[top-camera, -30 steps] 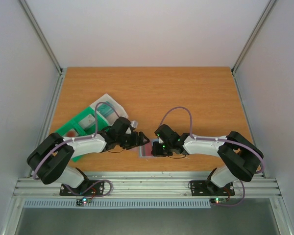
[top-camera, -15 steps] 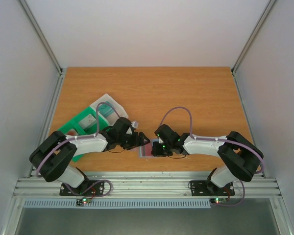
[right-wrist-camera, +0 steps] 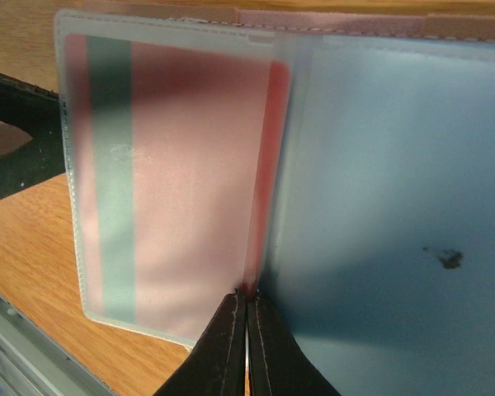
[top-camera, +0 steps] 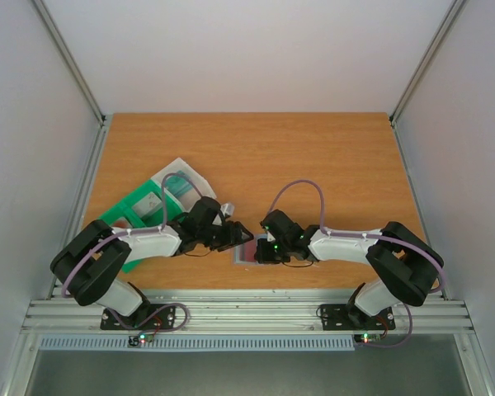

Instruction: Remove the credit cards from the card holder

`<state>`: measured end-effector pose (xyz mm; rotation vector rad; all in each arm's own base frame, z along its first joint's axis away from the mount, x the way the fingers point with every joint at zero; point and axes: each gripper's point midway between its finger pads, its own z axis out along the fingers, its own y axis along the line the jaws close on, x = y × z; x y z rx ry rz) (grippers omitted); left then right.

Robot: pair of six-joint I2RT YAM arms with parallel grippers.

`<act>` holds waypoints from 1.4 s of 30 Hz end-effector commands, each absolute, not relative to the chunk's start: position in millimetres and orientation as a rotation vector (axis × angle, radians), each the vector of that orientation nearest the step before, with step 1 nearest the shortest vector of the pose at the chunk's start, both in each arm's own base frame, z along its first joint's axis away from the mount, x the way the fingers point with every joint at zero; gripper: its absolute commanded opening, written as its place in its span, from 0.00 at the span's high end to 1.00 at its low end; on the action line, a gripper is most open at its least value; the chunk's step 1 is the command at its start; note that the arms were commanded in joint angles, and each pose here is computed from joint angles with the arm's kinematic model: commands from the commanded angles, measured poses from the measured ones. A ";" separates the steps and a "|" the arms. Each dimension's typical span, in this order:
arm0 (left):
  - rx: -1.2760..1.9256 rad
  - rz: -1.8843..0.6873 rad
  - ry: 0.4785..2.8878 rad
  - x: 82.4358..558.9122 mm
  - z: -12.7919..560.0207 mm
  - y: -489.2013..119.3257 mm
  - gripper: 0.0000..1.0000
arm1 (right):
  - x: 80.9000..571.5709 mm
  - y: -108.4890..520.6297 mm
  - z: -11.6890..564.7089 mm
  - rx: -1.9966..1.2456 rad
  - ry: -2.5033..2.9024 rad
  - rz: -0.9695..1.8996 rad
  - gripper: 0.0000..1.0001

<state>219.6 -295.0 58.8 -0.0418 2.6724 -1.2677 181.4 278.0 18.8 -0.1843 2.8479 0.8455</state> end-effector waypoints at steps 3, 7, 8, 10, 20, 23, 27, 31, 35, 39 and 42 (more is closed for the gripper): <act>-0.035 -1.387 2.609 217.3 71.4 -302.9 0.45 | 179.4 263.2 4.5 -0.154 2.873 0.753 0.95; -0.068 -1.416 2.613 213.5 70.6 -301.8 0.48 | 182.5 263.5 8.3 -0.151 2.841 0.764 0.93; -0.072 -1.429 2.610 212.2 70.2 -301.8 0.49 | 183.5 264.6 10.4 -0.154 2.827 0.776 0.92; -0.092 -1.445 2.607 211.3 70.5 -301.5 0.51 | 185.7 265.9 15.1 -0.159 2.803 0.788 0.90; -0.076 -1.435 2.616 212.6 74.1 -303.3 0.57 | 192.7 254.0 42.4 -0.170 2.732 0.723 0.82; -0.071 -1.439 2.618 212.7 73.9 -305.0 0.57 | 195.4 245.7 50.0 -0.173 2.713 0.669 0.81; -0.055 -1.454 2.610 212.7 78.1 -308.9 0.57 | 201.4 228.9 50.7 -0.176 2.712 0.537 0.81; -0.036 -1.463 2.603 212.7 83.4 -313.4 0.57 | 203.8 216.6 44.3 -0.163 2.740 0.477 0.80; -0.008 -1.475 2.597 211.3 88.8 -319.3 0.57 | 207.1 204.0 33.1 -0.119 2.771 0.434 0.80; 0.014 -1.488 2.582 211.2 95.8 -324.9 0.57 | 205.4 204.9 27.0 -0.112 2.783 0.454 0.80; 0.040 -1.494 2.576 210.6 99.9 -332.0 0.57 | 201.8 209.1 21.7 -0.104 2.801 0.493 0.80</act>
